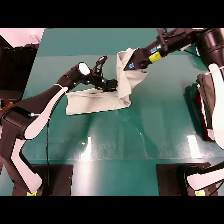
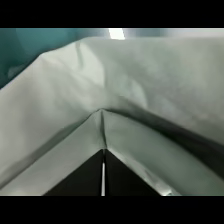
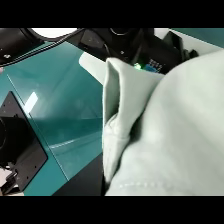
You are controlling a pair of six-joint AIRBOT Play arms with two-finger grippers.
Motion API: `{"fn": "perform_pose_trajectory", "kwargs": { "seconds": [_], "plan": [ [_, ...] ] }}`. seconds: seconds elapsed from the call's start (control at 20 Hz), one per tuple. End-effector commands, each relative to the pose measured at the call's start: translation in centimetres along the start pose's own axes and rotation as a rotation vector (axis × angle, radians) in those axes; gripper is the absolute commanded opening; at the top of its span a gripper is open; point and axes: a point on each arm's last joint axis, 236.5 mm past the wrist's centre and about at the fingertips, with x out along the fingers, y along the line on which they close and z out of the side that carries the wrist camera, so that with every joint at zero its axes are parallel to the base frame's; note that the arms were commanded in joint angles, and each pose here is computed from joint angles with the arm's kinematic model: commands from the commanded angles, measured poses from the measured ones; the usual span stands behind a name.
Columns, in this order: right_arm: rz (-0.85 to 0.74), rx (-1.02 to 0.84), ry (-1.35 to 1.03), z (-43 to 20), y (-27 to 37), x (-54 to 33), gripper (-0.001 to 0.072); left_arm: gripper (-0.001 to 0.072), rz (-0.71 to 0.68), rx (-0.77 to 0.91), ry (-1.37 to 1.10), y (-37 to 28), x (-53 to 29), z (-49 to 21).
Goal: Fold the shirts.
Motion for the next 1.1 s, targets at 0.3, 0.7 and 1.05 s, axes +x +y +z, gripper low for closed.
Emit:
{"fn": "perform_pose_trajectory", "kwargs": {
  "seconds": [0.3, 0.7, 1.05],
  "plan": [
    [0.033, -0.025, 0.041, -0.5, 0.7, 5.6, 0.0015, 0.0022, 0.235, 0.042, 0.029, 8.8, -11.9, 1.6],
    [0.062, -0.093, -0.008, 1.0, 1.6, 14.4, 0.0018, 0.0024, 0.499, 0.026, -0.159, 13.2, -32.7, 2.0],
    [0.230, -0.380, -0.230, 4.2, 11.5, 24.3, 0.0517, 0.0024, 0.510, -0.001, -0.193, 12.9, -35.8, 1.1]
  ]
}}
